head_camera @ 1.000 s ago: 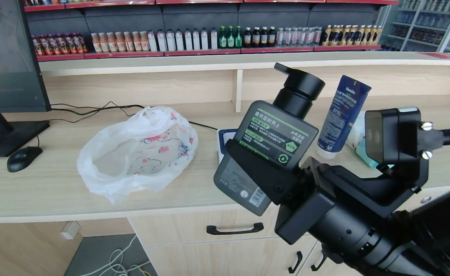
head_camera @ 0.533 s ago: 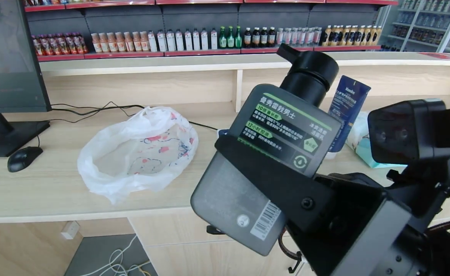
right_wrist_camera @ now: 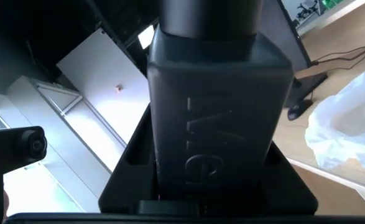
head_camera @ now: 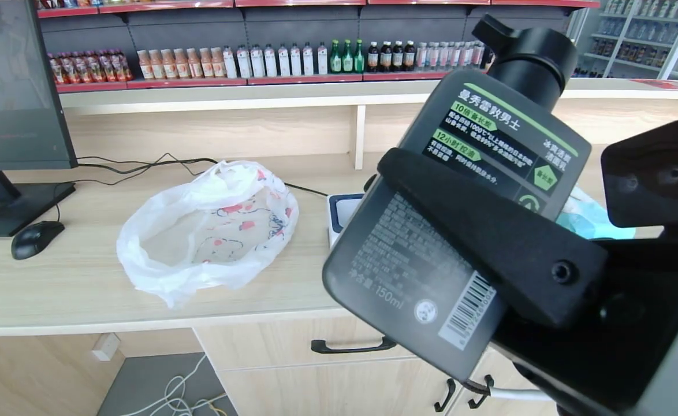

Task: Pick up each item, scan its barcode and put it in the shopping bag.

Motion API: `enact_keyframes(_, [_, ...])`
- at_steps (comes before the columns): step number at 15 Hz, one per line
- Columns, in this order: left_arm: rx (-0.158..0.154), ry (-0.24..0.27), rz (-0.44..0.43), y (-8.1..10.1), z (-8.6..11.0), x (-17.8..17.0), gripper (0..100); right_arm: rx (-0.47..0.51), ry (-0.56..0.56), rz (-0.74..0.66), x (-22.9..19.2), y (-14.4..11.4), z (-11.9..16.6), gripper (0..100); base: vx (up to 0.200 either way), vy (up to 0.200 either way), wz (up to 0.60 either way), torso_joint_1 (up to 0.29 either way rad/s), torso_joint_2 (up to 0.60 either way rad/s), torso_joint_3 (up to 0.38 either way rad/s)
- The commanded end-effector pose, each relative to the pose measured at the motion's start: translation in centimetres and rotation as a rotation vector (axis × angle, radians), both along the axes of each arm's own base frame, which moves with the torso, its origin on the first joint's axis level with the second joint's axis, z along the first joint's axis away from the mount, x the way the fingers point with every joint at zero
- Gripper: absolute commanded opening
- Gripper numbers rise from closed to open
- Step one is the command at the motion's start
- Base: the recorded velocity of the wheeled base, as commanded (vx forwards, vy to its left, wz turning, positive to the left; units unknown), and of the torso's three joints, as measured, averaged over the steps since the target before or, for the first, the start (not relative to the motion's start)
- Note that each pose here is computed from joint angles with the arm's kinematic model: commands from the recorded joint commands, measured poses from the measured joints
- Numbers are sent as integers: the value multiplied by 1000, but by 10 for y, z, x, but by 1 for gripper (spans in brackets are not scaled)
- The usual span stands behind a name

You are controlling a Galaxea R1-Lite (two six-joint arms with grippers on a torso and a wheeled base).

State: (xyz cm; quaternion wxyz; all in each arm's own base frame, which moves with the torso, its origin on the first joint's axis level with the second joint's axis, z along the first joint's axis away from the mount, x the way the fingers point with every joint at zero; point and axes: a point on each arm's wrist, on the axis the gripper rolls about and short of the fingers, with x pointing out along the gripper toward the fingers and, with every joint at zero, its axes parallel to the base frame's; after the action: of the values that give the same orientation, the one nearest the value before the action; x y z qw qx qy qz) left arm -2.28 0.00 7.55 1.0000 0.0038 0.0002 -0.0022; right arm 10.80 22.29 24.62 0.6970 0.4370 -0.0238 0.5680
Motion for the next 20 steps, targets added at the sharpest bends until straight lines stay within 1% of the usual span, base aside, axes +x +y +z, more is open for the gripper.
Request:
enact_keyframes(1, [0, 0, 0, 0, 0, 0, 100, 8, 2, 6, -1, -1, 1, 0, 0, 0, 0, 0, 0, 0])
enact_keyframes(8, [0, 0, 0, 0, 0, 0, 100, -2, 15, 11, 1, 4, -2, 0, 0, 0, 0, 0, 0, 0])
enact_keyframes(12, [0, 0, 0, 0, 0, 0, 100, -22, -26, -18, 2, 5, -3, 0, 0, 0, 0, 0, 0, 0])
enact_keyframes(13, [0, 0, 0, 0, 0, 0, 100, -41, -63, -45, 2, 5, -3, 0, 0, 0, 0, 0, 0, 0])
enact_keyframes(14, [0, 0, 0, 0, 0, 0, 100, -42, -66, -45, 2, 5, -3, 0, 0, 0, 0, 0, 0, 0])
enact_keyframes(15, [0, 0, 0, 0, 0, 0, 100, -76, -140, -96, 2, 5, -3, 0, 0, 0, 0, 0, 0, 0])
enact_keyframes(17, [0, 0, 0, 0, 0, 0, 100, -120, -216, -146, 1, 5, -5, 0, 0, 0, 0, 0, 0, 0])
enact_keyframes(20, [0, 0, 0, 0, 0, 0, 100, -222, -344, -243, 6, 9, -15, 0, 0, 0, 0, 0, 0, 0])
